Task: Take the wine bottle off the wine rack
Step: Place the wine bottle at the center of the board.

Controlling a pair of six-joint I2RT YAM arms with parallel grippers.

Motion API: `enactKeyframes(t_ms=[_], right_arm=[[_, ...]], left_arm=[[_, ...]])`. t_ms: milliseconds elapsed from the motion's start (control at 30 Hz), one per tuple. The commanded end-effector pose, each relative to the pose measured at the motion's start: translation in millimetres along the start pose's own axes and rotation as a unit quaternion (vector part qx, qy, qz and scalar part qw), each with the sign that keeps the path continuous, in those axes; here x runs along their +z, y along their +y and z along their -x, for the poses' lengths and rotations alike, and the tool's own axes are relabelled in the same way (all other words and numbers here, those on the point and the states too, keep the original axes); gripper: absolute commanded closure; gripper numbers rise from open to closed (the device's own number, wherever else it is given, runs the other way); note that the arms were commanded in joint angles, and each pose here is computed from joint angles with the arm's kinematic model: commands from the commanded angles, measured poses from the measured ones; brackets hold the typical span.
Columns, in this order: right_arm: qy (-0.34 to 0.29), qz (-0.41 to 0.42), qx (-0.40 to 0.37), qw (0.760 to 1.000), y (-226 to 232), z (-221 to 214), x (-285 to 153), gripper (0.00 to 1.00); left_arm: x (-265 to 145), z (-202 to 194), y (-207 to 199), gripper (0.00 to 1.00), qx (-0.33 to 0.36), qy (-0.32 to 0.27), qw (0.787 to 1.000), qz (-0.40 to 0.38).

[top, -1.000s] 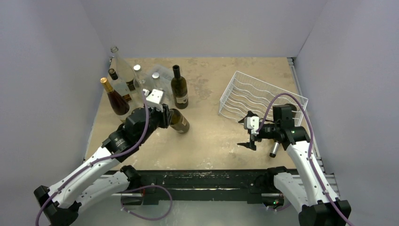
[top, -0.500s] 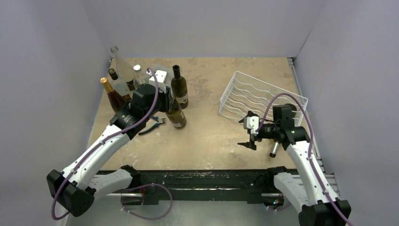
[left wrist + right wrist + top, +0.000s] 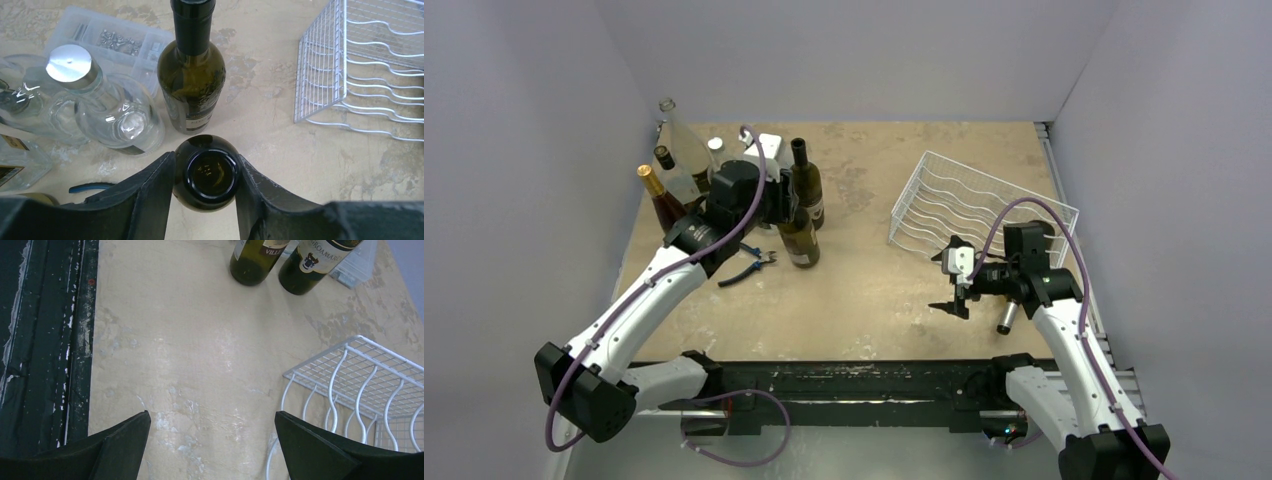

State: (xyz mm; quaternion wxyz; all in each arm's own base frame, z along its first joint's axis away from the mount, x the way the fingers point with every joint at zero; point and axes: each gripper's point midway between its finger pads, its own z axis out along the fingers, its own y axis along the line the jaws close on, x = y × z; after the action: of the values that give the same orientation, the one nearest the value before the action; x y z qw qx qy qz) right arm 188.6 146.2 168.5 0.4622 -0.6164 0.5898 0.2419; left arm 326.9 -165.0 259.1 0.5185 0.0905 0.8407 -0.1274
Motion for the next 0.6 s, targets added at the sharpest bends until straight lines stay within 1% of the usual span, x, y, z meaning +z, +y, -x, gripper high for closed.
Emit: enactKeyframes(t_ms=[0,200,333,567], right_arm=[[0.000,-0.005,0.000,1.000,-2.4,-1.6,0.6,0.01],[0.000,-0.006,0.000,1.000,-3.2,-1.0,0.1,0.01],[0.000,-0.006,0.001,1.000,-3.2,-1.2,0.2,0.01],[0.001,-0.007,0.003,1.000,-3.6,-1.5,-0.1,0.01]], left_arm=[[-10.2,41.1,-9.7,0.53,-0.013,-0.054,0.998,-0.023],[-17.3,45.3,-13.6,0.44,-0.017,-0.059,0.998,-0.035],[-27.6,51.4,-15.6,0.35,-0.018,-0.071,0.996,-0.044],[-53.3,60.9,-25.7,0.16,-0.017,-0.093,0.992,-0.083]])
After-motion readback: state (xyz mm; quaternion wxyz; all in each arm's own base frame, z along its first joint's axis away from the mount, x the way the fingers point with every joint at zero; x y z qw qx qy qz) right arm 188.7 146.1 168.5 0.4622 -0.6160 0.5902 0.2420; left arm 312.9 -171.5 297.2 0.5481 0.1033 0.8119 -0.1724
